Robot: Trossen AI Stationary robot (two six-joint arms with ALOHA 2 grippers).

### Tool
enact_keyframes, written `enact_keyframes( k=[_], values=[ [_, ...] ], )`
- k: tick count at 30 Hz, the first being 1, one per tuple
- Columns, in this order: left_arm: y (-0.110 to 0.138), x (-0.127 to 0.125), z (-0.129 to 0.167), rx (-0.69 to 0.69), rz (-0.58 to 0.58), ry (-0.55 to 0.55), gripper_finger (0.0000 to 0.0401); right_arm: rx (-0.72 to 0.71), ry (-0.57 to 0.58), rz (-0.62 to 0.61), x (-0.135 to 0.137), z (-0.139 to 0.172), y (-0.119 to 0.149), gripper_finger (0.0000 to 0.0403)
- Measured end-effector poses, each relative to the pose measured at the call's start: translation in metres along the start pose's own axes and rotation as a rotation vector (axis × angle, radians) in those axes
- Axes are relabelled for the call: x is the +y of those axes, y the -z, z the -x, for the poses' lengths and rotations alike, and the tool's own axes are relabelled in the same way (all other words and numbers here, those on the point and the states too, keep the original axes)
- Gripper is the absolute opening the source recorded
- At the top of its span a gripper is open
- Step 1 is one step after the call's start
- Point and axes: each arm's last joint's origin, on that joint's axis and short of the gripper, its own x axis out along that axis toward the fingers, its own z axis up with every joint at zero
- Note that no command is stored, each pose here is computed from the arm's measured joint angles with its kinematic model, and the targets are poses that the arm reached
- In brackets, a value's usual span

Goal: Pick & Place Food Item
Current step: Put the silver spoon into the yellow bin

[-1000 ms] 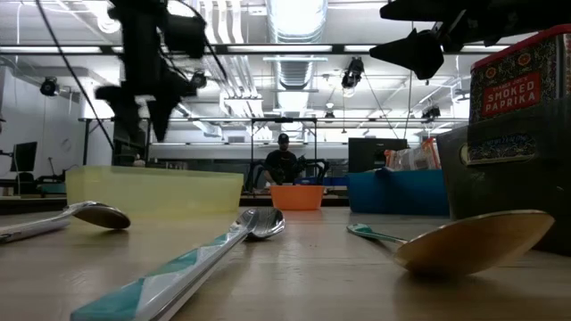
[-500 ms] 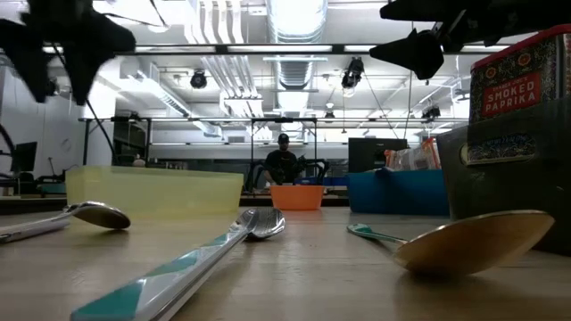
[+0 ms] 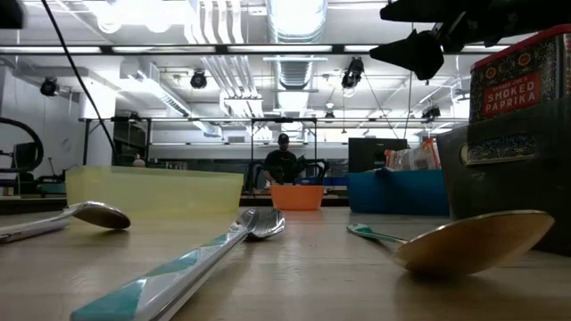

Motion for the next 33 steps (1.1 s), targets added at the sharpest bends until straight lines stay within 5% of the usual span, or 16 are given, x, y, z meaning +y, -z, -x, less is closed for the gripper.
enact_keyframes(
  k=[9,16,33],
  values=[
    [0.044,0.002,-0.058,0.173,0.135,-0.088,0.0296,0.003,0.001,0.001,0.000,0.000,0.000,0.0381],
    [0.079,-0.007,-0.075,0.202,0.186,-0.158,0.0296,0.002,0.001,0.001,0.000,0.000,0.000,0.0381],
    [0.091,-0.004,-0.111,0.022,0.258,-0.237,0.0296,0.014,0.002,0.005,0.000,0.000,0.001,0.0381]
  ],
)
